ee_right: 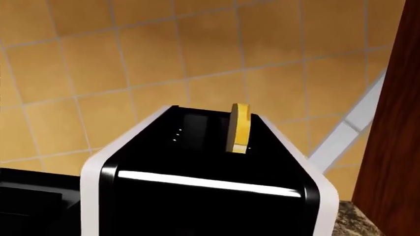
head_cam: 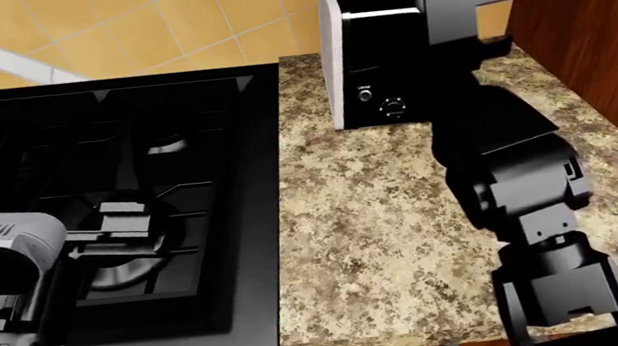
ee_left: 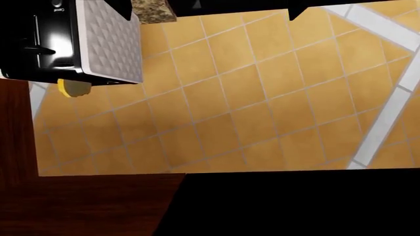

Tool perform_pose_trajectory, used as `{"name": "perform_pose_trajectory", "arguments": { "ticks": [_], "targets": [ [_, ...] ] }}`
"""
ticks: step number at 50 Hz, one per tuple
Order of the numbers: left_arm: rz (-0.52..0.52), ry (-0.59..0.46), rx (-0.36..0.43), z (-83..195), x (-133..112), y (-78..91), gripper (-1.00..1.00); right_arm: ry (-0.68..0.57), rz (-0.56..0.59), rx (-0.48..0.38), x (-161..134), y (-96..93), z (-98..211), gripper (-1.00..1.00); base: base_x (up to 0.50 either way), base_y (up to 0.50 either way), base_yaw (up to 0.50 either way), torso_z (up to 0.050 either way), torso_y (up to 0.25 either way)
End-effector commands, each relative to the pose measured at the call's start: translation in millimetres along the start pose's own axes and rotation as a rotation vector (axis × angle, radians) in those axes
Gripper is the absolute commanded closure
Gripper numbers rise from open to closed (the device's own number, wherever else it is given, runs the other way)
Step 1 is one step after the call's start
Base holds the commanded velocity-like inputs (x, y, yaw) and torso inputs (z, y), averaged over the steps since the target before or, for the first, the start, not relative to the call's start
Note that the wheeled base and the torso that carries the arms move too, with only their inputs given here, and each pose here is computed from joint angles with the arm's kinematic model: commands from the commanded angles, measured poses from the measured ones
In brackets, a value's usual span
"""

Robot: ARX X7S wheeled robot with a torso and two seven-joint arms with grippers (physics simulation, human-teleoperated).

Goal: Push down the lever of the toaster to turn it on.

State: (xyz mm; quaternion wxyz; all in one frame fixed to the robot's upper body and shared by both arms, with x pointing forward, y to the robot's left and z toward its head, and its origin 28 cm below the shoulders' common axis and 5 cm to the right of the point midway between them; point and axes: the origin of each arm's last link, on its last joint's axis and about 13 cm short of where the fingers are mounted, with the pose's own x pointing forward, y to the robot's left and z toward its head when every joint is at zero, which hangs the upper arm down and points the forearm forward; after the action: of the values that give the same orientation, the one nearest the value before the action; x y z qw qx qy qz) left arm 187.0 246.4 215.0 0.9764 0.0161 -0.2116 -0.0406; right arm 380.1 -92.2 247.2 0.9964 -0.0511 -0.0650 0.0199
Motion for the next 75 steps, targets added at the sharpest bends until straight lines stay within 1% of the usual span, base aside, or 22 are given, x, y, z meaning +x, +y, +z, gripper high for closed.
{"name": "perform_pose_trajectory", "arguments": {
  "ticks": [1, 26, 57, 75],
  "targets": [
    [0.001, 0.001, 0.001, -0.5, 0.1, 0.0, -1.0, 0.016, 0.01, 0.005, 4.3, 2.4, -7.7, 1.0, 0.0, 0.0, 0.0, 0.0, 0.0],
    [0.009, -0.001, 0.001, 0.5, -0.2, 1.8, -1.0, 0.008, 0.013, 0.022, 13.6, 1.6, -12.9, 1.0, 0.0, 0.0, 0.0, 0.0, 0.0],
    [0.005, -0.003, 0.003, 0.2, -0.3, 0.8, -1.0, 0.102, 0.062, 0.011, 10.0, 4.8, -33.1, 1.0, 0.0, 0.0, 0.0, 0.0, 0.0],
    [0.003, 0.0, 0.005, 0.3, -0.5, 1.1, -1.0, 0.139, 0.075, 0.025, 6.7, 5.9, -43.2, 1.0, 0.0, 0.0, 0.0, 0.0, 0.0]
  ]
}}
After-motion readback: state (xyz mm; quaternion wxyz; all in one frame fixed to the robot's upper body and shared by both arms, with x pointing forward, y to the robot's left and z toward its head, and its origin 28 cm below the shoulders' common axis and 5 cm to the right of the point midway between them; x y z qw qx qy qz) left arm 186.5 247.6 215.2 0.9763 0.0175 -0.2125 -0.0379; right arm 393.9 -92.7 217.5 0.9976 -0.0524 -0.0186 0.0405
